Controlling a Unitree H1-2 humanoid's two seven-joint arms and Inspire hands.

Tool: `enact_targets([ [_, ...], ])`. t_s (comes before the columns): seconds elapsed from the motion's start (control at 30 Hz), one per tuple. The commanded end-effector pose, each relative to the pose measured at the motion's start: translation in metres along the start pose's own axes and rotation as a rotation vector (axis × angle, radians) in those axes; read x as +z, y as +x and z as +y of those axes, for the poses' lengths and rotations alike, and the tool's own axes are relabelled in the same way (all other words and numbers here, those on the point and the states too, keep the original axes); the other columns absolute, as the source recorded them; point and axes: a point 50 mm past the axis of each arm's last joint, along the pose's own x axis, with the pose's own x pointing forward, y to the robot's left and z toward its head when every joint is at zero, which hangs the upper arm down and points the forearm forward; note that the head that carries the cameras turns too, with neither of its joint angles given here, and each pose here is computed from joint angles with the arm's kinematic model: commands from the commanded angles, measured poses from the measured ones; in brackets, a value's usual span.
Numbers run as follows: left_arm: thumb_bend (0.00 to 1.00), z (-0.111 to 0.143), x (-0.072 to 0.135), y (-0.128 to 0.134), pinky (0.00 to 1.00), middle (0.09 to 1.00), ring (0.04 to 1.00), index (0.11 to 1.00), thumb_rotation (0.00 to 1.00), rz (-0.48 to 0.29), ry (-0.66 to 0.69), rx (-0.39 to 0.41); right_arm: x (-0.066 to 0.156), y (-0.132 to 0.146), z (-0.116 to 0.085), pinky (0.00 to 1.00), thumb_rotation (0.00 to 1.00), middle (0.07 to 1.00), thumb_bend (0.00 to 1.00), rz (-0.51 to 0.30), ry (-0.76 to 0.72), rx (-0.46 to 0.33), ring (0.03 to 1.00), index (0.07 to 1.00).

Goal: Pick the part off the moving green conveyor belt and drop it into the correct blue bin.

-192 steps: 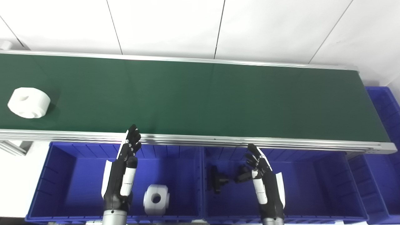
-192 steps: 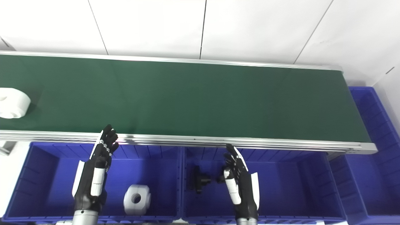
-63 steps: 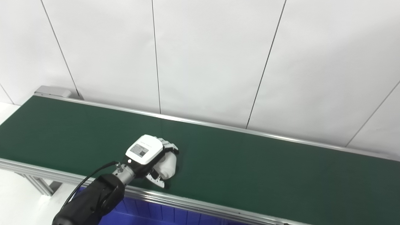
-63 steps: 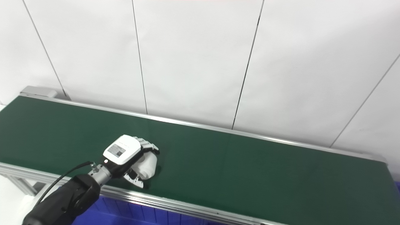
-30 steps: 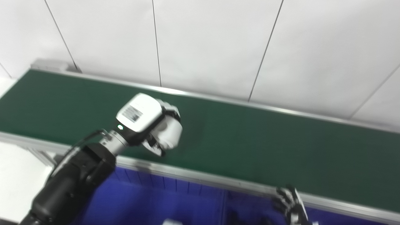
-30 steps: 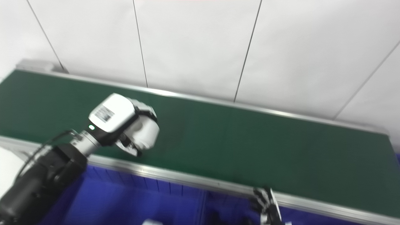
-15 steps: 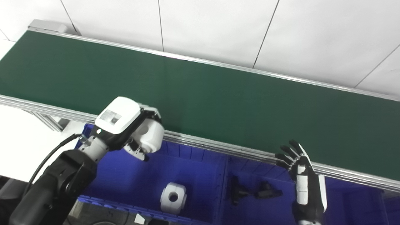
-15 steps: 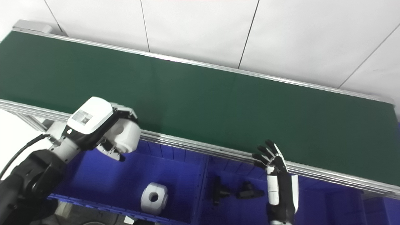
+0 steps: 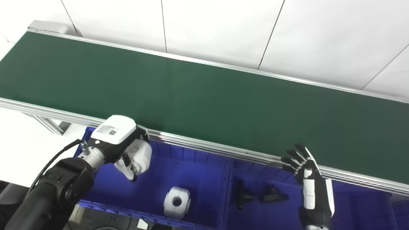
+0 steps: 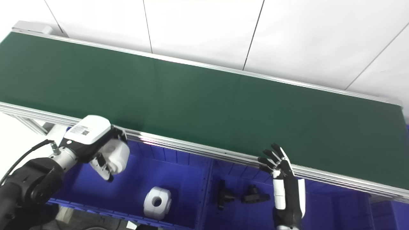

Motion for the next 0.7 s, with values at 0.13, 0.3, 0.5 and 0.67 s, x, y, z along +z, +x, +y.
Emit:
enact_targets([
  [0.13, 0.93, 0.025, 0.007, -0.008, 0.68, 0.73, 0.718, 0.687, 0.26, -0.006, 0.003, 0.034, 0.008, -0.001, 0.002, 0.69, 0.96, 0.799, 0.83, -0.026, -0.005, 0.002, 0.735, 0.872],
  [0.3, 0.98, 0.03, 0.016, -0.02, 0.77, 0.812, 0.806, 0.777, 0.35, -0.017, -0.011, -0.019, 0.01, -0.003, 0.003, 0.69, 0.96, 0.801, 0.83, -0.027, 0.001, 0.0, 0.739, 0.875],
  [0.5, 0.98, 0.033, 0.028, -0.034, 0.78, 0.827, 0.817, 0.807, 0.44, -0.049, -0.026, 0.004, 0.012, -0.002, 0.003, 0.68, 0.97, 0.8, 0.82, -0.03, -0.008, 0.006, 0.739, 0.876],
  [0.67, 0.97, 0.038, 0.042, -0.051, 0.72, 0.817, 0.801, 0.803, 0.42, -0.087, -0.073, 0.068, 0.012, -0.002, 0.003, 0.68, 0.98, 0.797, 0.83, -0.028, -0.013, 0.008, 0.734, 0.88],
])
